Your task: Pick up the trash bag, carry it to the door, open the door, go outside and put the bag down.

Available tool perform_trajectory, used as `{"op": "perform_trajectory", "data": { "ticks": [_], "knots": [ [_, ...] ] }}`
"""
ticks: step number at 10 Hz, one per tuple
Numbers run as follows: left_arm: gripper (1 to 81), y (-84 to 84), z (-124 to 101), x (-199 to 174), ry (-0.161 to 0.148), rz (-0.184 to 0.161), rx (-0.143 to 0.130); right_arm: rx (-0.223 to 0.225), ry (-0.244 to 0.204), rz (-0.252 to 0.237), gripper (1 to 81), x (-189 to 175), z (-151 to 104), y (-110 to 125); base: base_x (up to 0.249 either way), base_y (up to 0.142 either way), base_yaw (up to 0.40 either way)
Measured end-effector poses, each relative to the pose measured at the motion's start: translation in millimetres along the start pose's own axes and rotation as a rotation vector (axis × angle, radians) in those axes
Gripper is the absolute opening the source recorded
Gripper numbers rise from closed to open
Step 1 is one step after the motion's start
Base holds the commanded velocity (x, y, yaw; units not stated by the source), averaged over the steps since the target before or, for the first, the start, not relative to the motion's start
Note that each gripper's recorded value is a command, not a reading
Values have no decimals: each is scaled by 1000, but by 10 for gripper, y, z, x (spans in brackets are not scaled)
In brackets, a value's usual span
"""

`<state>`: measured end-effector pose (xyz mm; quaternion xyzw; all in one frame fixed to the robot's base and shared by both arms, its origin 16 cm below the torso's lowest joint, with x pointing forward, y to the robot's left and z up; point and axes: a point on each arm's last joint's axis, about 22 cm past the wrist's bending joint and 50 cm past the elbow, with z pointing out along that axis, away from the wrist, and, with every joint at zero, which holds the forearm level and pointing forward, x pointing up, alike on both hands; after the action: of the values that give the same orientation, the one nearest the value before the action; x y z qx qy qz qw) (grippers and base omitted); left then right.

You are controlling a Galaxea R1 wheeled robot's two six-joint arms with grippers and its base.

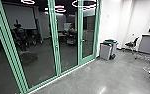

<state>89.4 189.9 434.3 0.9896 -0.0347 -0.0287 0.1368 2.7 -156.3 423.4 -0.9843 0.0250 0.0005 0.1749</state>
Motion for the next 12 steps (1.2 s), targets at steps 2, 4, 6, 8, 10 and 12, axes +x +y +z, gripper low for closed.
{"op": "perform_trajectory", "data": {
  "ticks": [2,4,6,8,10,12],
  "knots": [
    [10,0,0,1,0,0,0,0,0,0,811,0,0,0,160,-70,0],
    [10,0,0,0,0,0,0,0,0,0,811,0,0,0,160,-70,0],
    [10,0,0,0,0,0,0,0,0,0,811,0,0,0,160,-72,0],
    [10,0,0,0,0,0,0,0,0,0,811,0,0,0,161,-74,0],
    [10,3,1,0,0,1,0,0,0,0,811,0,0,0,160,-73,0],
    [10,7,1,4,0,1,-1,0,0,0,811,0,-1,3,160,-31,0]
  ]
}}
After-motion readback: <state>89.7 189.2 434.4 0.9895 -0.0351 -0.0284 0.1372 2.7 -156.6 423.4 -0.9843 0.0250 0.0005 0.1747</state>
